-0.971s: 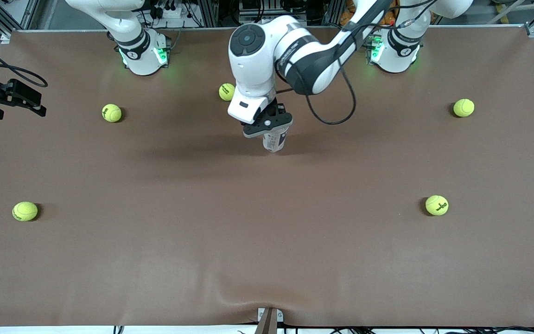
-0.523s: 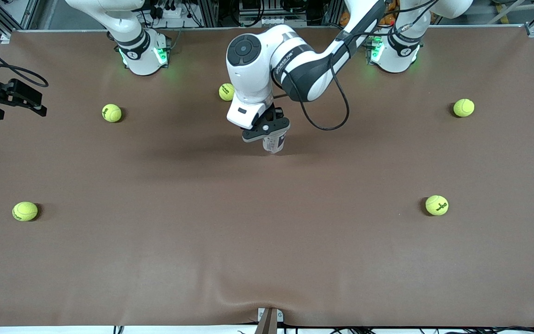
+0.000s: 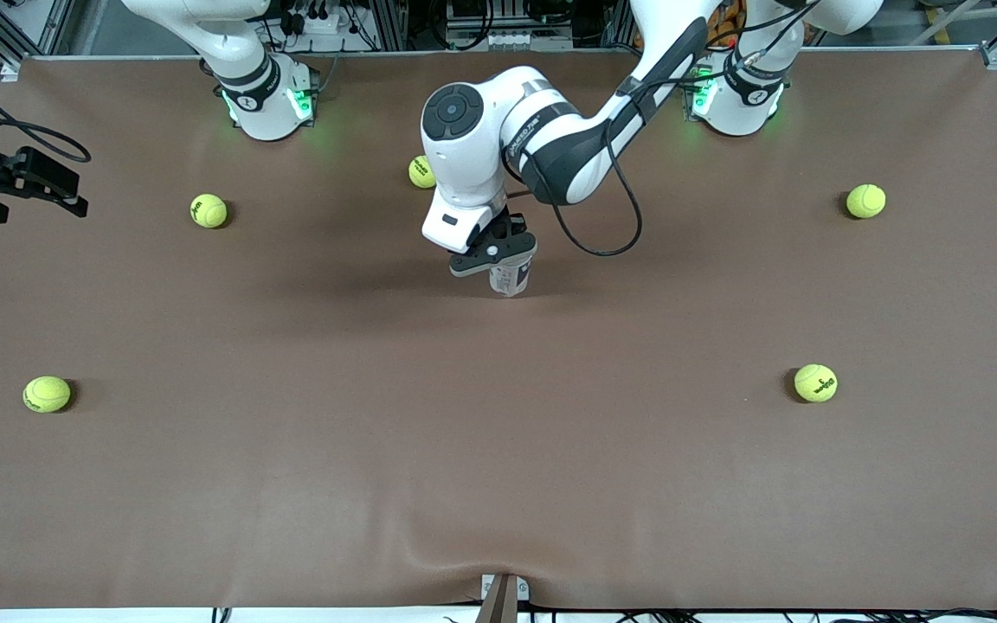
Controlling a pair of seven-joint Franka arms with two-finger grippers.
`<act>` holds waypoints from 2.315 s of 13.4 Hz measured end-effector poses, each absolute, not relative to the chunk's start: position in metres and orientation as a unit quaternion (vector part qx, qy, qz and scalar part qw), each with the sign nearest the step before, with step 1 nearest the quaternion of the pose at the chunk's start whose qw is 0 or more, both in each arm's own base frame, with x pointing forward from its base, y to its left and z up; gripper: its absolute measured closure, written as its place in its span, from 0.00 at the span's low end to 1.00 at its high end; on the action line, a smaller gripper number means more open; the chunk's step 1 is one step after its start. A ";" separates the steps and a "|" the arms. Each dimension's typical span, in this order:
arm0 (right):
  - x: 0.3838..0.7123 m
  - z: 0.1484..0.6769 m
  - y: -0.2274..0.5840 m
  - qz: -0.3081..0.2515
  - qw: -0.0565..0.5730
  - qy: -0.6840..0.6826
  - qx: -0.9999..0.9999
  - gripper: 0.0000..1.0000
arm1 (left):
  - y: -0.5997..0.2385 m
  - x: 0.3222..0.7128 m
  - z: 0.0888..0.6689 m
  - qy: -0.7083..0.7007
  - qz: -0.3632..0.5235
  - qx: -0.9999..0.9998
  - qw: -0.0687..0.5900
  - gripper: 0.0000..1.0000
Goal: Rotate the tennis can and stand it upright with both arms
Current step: 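Lower the upright can onto the table with the left gripper, then open the left gripper and lift it away from the can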
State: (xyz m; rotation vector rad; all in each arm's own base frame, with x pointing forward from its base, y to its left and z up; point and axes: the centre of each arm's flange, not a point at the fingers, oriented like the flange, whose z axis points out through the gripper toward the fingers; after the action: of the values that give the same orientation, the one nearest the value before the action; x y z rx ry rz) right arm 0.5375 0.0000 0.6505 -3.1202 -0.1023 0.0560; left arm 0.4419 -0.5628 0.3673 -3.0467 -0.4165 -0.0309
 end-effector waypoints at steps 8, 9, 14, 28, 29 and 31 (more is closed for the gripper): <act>0.537 0.650 0.000 0.018 0.010 -0.033 -0.999 0.00 | -0.564 0.441 0.366 -0.138 -0.010 -0.990 0.034 0.77; 0.537 0.650 0.000 0.018 0.010 -0.033 -0.999 0.00 | -0.564 0.441 0.366 -0.138 -0.010 -0.990 0.033 0.76; 0.537 0.650 0.000 0.019 0.010 -0.033 -0.999 0.00 | -0.566 0.444 0.376 -0.150 -0.016 -0.988 0.023 0.60; 0.537 0.650 0.000 0.020 0.010 -0.033 -0.999 0.00 | -0.548 0.460 0.443 -0.177 -0.049 -0.983 -0.013 0.00; 0.537 0.650 0.000 0.020 0.010 -0.033 -0.999 0.00 | -0.537 0.470 0.454 -0.182 -0.054 -0.982 -0.017 0.00; 0.537 0.650 0.000 0.021 0.010 -0.033 -0.999 0.00 | -0.510 0.494 0.477 -0.190 -0.067 -0.979 -0.027 0.00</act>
State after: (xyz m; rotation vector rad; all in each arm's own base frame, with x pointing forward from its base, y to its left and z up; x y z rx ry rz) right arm 0.5370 -0.0001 0.6496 -3.1199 -0.1016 0.0648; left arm 0.4939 -0.5101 0.4772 -3.1309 -0.6080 -0.2131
